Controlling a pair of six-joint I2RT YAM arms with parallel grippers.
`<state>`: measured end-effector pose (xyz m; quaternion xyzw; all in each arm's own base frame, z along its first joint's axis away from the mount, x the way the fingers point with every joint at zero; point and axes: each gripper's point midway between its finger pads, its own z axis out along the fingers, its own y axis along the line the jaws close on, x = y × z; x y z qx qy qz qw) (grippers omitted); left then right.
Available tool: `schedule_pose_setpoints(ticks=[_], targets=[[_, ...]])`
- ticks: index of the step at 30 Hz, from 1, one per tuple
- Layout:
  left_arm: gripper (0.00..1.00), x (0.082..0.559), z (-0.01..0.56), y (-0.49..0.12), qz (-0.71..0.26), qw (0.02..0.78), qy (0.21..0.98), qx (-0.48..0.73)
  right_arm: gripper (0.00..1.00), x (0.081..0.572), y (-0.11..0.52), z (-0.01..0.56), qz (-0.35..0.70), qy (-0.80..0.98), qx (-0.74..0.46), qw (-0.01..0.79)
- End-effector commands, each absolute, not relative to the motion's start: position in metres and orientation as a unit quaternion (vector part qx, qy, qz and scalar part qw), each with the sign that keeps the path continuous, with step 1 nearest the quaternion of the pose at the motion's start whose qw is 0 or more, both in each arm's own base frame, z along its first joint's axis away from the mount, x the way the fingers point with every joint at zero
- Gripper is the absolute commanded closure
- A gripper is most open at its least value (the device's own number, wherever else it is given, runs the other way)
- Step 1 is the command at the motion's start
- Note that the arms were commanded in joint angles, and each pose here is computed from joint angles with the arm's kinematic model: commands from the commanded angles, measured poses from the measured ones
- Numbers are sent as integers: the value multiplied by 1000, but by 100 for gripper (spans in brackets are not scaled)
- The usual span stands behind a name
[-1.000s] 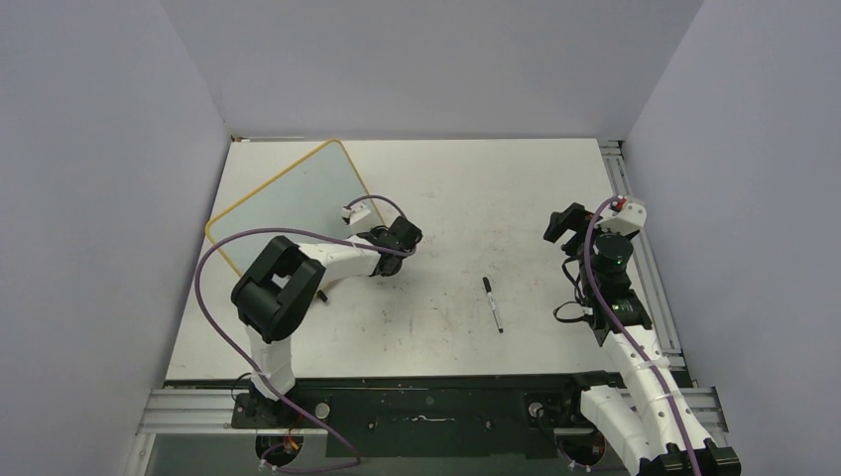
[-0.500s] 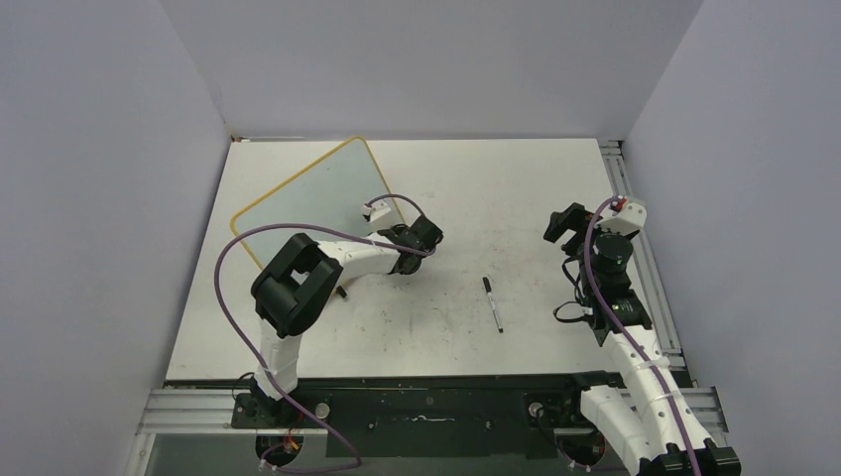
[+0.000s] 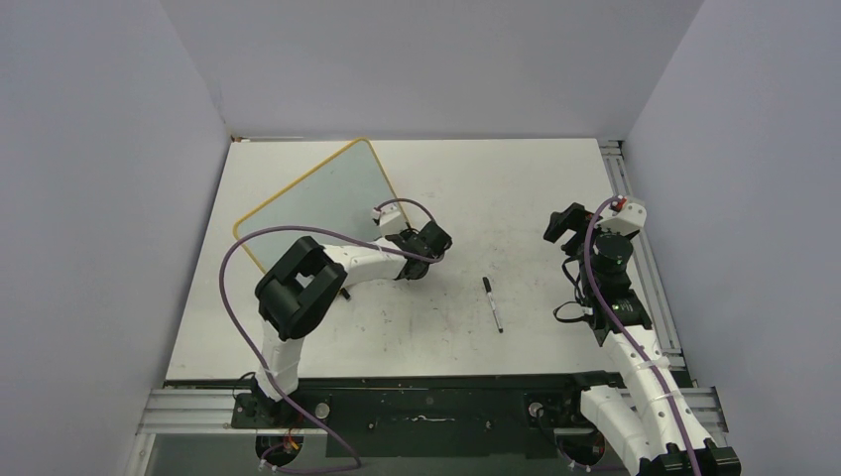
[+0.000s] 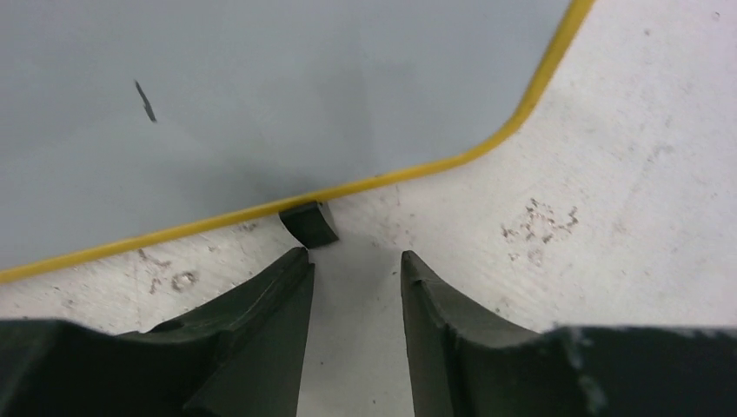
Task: Write a sentence on the whiteboard
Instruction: Move the whiteboard to the center of the board, then pick up the whiteboard marker from the center of the board.
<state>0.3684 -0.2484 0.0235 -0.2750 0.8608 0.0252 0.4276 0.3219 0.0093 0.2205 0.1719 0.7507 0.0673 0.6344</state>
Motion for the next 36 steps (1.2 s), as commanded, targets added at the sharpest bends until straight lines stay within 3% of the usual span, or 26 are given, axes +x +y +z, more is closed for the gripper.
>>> schedule_pose_setpoints(ticks=[1, 11, 18, 21, 28, 31, 36], targets=[[56, 362, 42, -271, -29, 430, 856, -284, 10, 324, 9, 229, 69, 740, 169, 647], [25, 338, 82, -268, -88, 437, 858, -255, 10, 322, 18, 238, 91, 734, 150, 656], [1, 315, 146, -282, -149, 444, 878, -99, 7, 323, 52, 229, 166, 762, 114, 615], [4, 305, 174, -287, -169, 426, 889, 4, 3, 320, 71, 211, 200, 800, 103, 557], [4, 285, 239, -278, -260, 386, 865, 189, 27, 291, 131, 150, 213, 891, 43, 398], [4, 284, 255, -268, -251, 414, 836, 258, 40, 265, 152, 116, 185, 925, 17, 333], [4, 269, 263, -263, -261, 472, 781, 315, 46, 229, 159, 83, 137, 953, -2, 271]])
